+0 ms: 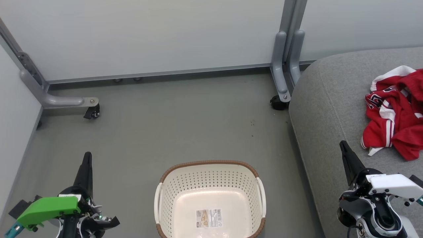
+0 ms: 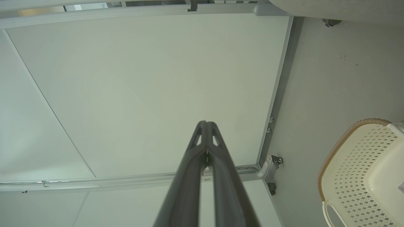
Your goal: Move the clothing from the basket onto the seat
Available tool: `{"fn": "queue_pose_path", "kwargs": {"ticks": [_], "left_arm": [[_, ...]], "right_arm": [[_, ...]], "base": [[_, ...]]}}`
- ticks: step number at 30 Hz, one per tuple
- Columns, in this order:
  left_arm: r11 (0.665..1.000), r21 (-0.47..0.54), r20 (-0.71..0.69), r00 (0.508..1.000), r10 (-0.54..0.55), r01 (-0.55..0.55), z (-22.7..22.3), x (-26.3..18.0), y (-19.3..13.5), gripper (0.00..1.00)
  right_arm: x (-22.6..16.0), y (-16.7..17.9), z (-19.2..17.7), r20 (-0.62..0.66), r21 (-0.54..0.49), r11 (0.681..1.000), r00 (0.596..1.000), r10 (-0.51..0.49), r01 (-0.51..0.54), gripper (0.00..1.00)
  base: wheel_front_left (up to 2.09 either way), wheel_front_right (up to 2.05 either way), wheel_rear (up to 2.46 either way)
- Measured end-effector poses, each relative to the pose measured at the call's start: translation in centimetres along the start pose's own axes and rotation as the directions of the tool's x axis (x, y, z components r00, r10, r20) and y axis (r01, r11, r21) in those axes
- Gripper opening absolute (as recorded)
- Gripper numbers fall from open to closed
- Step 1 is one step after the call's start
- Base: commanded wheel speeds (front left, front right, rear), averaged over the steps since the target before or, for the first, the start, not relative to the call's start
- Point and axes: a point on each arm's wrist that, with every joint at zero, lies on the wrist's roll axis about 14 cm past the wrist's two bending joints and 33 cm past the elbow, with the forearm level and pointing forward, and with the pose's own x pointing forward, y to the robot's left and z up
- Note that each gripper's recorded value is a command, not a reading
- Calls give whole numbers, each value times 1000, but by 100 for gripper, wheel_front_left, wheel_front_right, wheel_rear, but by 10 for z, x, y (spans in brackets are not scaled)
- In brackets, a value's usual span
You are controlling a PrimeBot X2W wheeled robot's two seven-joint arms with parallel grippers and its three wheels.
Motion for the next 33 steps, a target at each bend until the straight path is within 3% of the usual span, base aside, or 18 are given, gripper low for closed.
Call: {"fn": "queue_pose_path", "kwargs": {"ticks": [33], "left_arm": [[1000, 0, 0, 1000, 0, 0, 0, 0, 0, 0]], "right_arm": [[0, 0, 0, 0, 0, 1000, 1000, -1, 1, 0]], "base": [[0, 0, 0]]}}
